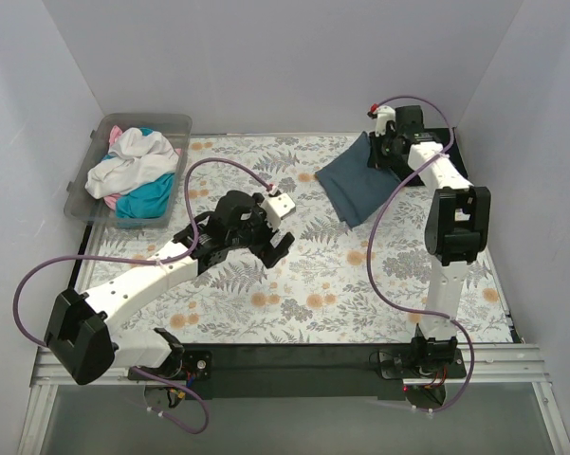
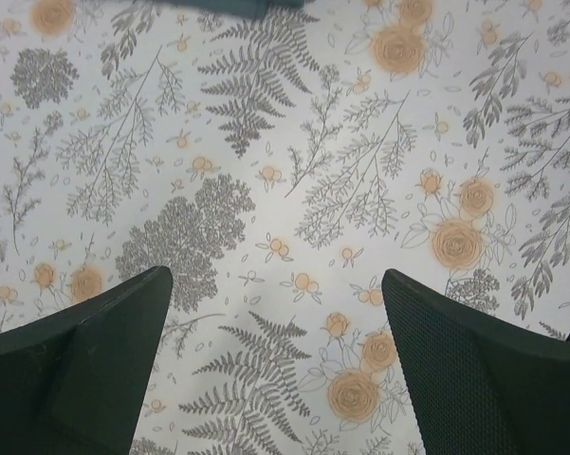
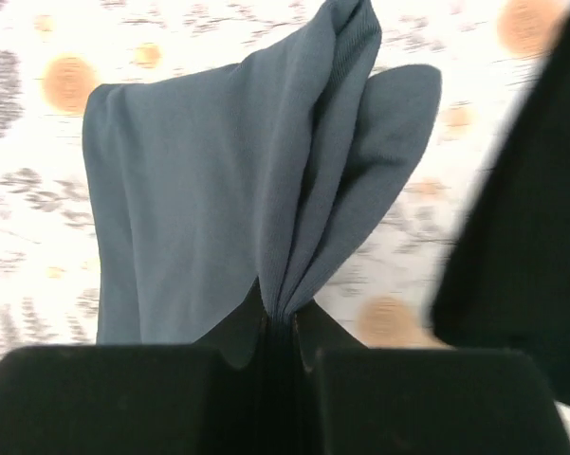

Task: Fold and stack the t-shirts
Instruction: Neatly place the folded tshirt to the corner

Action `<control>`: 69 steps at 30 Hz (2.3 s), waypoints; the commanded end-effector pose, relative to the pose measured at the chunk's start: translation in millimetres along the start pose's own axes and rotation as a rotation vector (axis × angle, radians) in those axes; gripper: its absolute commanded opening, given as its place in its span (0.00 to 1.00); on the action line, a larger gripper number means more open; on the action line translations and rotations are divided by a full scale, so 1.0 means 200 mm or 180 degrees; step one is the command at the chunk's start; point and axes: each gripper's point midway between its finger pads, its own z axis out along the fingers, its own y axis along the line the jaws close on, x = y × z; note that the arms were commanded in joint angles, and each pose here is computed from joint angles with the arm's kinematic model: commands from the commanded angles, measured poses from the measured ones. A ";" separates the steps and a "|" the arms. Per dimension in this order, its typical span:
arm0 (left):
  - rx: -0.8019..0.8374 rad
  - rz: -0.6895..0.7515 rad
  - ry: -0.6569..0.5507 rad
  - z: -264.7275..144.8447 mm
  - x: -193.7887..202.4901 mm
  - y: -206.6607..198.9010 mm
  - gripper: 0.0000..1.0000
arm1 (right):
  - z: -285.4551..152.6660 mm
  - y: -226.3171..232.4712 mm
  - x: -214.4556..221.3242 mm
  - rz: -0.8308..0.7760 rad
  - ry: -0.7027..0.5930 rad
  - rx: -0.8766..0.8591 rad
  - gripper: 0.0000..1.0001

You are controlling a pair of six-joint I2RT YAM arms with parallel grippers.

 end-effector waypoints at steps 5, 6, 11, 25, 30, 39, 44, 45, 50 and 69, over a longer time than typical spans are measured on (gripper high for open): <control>-0.0159 -0.0024 0.0006 -0.09 0.03 0.04 0.94 | -0.12 -0.27 -0.22 -0.0730 -0.0155 0.0326 0.01; -0.0173 -0.0020 0.0009 -0.09 0.03 0.04 0.94 | -0.12 -0.29 -0.23 -0.0776 -0.0162 0.0348 0.01; -0.0162 -0.0029 0.0030 -0.09 0.04 0.04 0.95 | -0.18 -0.38 -0.40 -0.0822 -0.0367 0.0511 0.01; -0.0126 -0.0031 0.0082 -0.07 0.06 0.04 0.96 | -0.39 -0.41 -0.66 -0.0937 -0.0778 0.0689 0.01; -0.0110 -0.0047 0.0113 -0.06 0.08 0.03 0.97 | -0.44 -0.43 -0.70 -0.0948 -0.0852 0.0720 0.01; -0.0086 -0.0057 0.0157 -0.06 0.10 0.02 0.97 | -0.51 -0.42 -0.75 -0.0815 -0.0999 0.0682 0.01; -0.0075 -0.0057 0.0208 -0.05 0.14 0.02 0.97 | -0.56 -0.46 -0.75 -0.0684 -0.1041 0.0689 0.01; -0.0074 -0.0063 0.0213 -0.05 0.14 0.02 0.97 | -0.56 -0.47 -0.75 -0.0669 -0.1048 0.0688 0.01; -0.0039 -0.0055 0.0235 -0.04 0.16 0.01 0.98 | -0.64 -0.47 -0.79 -0.0611 -0.1149 0.0687 0.01; -0.0025 -0.0080 0.0281 -0.02 0.19 0.00 0.98 | -0.58 -0.67 -0.69 -0.0518 -0.1042 0.0814 0.01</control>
